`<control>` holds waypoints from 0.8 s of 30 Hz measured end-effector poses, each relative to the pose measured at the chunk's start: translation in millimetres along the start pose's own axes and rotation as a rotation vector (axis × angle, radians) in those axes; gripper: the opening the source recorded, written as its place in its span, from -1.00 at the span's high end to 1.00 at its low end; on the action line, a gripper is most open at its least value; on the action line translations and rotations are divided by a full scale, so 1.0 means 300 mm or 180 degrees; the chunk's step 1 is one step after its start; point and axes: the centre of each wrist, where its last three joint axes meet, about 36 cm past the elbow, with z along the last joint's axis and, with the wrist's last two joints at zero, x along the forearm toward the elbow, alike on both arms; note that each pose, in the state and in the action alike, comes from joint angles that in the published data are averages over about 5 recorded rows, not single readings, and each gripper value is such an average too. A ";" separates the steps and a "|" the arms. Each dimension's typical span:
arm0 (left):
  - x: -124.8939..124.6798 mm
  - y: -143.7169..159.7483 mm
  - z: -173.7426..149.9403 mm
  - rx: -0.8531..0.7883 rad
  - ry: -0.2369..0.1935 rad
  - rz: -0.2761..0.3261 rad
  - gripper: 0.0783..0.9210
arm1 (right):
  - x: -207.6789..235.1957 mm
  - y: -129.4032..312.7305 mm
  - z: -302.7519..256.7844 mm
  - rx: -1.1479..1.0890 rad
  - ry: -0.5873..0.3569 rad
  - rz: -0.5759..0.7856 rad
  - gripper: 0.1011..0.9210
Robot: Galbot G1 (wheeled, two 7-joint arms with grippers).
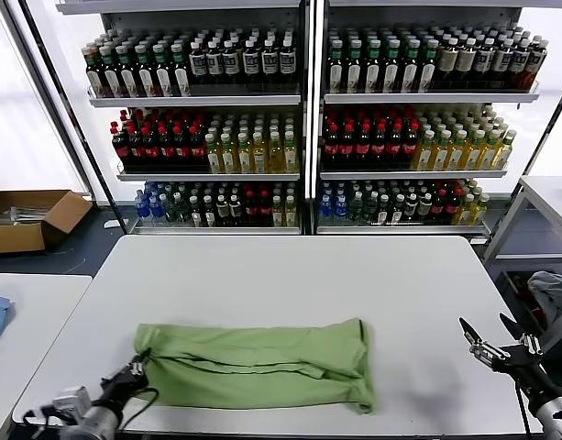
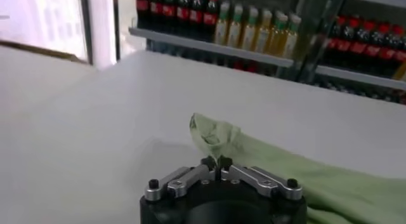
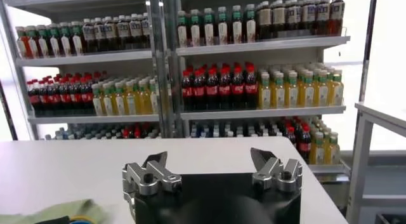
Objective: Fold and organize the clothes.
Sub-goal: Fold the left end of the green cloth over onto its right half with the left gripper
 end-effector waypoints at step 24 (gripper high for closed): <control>0.016 0.359 -0.450 -0.0662 -0.0510 -0.0204 0.94 | 0.010 0.010 -0.001 -0.0007 0.0007 -0.0007 -0.76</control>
